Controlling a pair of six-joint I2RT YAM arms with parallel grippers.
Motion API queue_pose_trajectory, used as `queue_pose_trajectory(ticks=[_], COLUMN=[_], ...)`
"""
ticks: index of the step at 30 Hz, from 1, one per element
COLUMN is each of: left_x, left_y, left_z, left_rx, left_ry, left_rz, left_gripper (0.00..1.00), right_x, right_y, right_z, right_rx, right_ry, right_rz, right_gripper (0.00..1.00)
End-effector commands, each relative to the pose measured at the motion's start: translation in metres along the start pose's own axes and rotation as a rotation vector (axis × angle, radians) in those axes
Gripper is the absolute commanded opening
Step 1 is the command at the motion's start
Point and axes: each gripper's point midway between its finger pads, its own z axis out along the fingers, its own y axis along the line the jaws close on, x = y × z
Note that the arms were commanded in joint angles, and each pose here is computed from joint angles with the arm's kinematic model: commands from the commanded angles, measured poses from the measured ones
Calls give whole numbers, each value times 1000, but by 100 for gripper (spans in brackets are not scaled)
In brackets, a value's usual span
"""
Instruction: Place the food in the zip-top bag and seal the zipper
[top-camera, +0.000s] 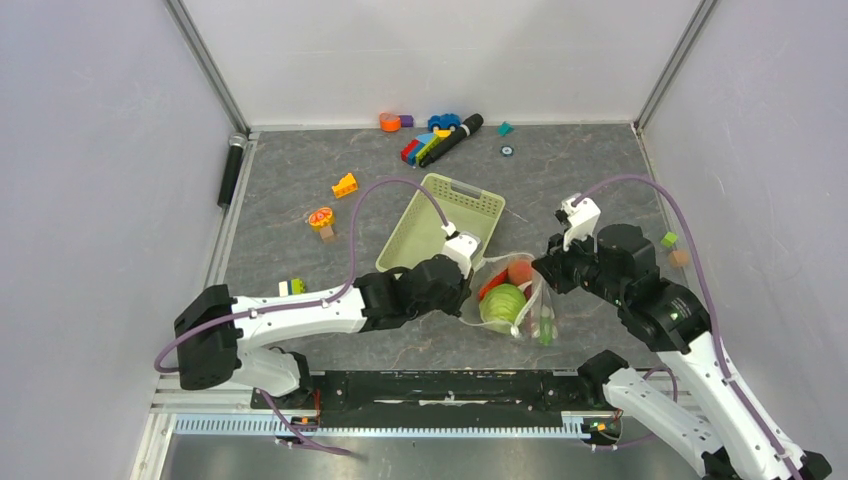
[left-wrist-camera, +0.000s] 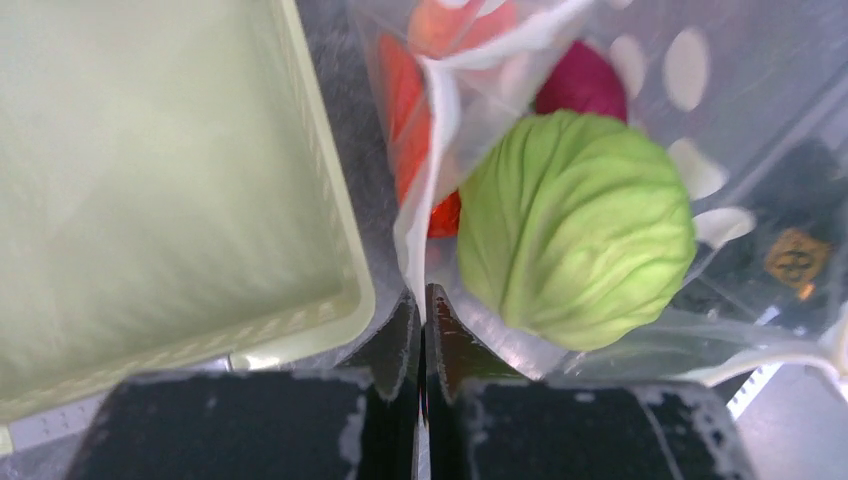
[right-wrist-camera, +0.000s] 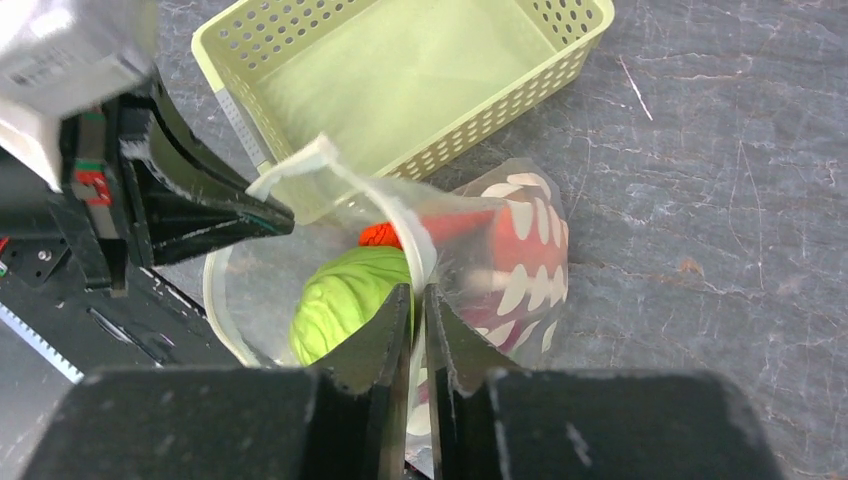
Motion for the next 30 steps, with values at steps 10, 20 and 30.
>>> queue_pose_trajectory(ticks=[10,20,30], left_x=[-112,-141,-111], left_y=[-64,-61,-73], left_z=[5,-18,-39], left_rx=[277,632,866], left_ry=[-310,-329,-211], left_rz=[308,587,808], left_gripper=[2,2,2], right_x=[17,-33,-69], right_y=[55,48,24], right_z=[-4,-42,-78], right_rx=[-374,-282,-103], right_ry=[-41,-283,-524], right_rz=[-173,-238,-185], right_gripper=[42,74,98])
